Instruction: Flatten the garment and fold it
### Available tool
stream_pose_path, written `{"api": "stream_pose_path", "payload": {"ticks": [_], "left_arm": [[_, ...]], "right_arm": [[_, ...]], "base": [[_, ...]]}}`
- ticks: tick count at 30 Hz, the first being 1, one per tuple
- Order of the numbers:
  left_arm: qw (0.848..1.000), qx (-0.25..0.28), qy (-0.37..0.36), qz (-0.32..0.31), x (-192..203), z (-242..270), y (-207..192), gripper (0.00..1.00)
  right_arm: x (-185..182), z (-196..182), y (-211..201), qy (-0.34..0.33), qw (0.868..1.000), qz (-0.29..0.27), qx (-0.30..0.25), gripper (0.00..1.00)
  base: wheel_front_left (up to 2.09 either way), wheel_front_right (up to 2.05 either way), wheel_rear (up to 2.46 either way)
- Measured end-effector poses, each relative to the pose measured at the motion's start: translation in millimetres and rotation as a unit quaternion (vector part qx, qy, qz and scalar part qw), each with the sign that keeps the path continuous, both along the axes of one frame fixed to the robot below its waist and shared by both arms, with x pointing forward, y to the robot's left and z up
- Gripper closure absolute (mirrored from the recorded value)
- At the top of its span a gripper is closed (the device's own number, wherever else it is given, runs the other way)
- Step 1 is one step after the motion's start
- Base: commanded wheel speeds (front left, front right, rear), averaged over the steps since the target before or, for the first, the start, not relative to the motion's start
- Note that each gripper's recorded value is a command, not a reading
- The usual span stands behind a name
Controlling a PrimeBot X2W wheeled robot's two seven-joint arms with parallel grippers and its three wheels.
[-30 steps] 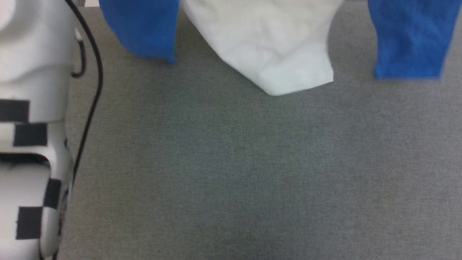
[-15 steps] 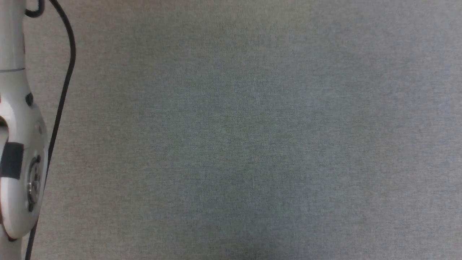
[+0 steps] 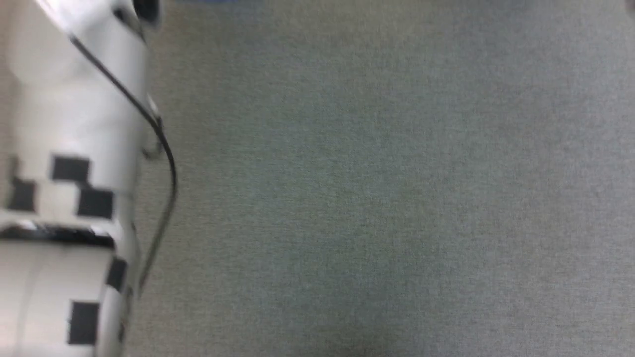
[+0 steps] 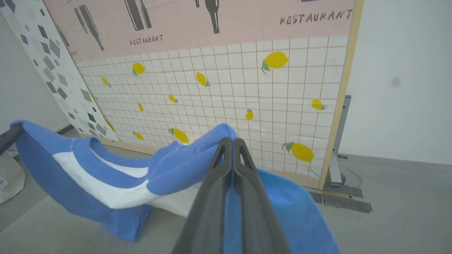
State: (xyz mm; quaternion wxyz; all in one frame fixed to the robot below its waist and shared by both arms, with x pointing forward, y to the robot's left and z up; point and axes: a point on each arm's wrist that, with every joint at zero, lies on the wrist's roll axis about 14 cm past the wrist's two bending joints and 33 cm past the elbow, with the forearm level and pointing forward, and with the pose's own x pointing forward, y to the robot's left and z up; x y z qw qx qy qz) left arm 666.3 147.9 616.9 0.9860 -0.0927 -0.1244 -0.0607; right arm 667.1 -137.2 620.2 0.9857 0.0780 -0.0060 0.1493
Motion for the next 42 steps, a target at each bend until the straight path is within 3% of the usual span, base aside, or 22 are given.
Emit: {"api": "stream_pose_path", "payload": {"ticks": [8,11,15,21,28,36,42], "left_arm": [[0.994,-0.050,0.098,-0.016,-96,-84,-4,1.00],[0.988,-0.076,0.133,-0.019,-142,-112,-6,1.00],[0.976,-0.109,0.190,-0.016,-205,-149,-6,1.00],[0.954,-0.125,0.273,-0.028,-280,-184,-17,1.00],[0.928,-0.101,0.358,-0.030,-338,-208,-12,1.00],[0.875,-0.081,0.475,-0.044,-392,-230,-16,1.00],[0.863,-0.083,0.496,-0.043,-397,-229,-16,1.00]], "right_arm": [[-92,-76,-1,0.093,0.995,0.031,0.037,1.00],[-137,-108,2,0.144,0.987,0.041,0.060,1.00],[-194,-140,-2,0.204,0.975,0.039,0.076,1.00],[-262,-174,-17,0.271,0.960,0.029,0.058,1.00],[-319,-194,-38,0.336,0.942,0.020,0.012,1.00],[-362,-200,-52,0.403,0.914,0.021,-0.046,1.00],[-375,-209,-39,0.439,0.896,0.034,-0.056,1.00]], "base": [[0.00,0.00,0.00],[0.00,0.00,0.00],[0.00,0.00,0.00],[0.00,0.00,0.00],[0.00,0.00,0.00],[0.00,0.00,0.00],[0.00,0.00,0.00]]}}
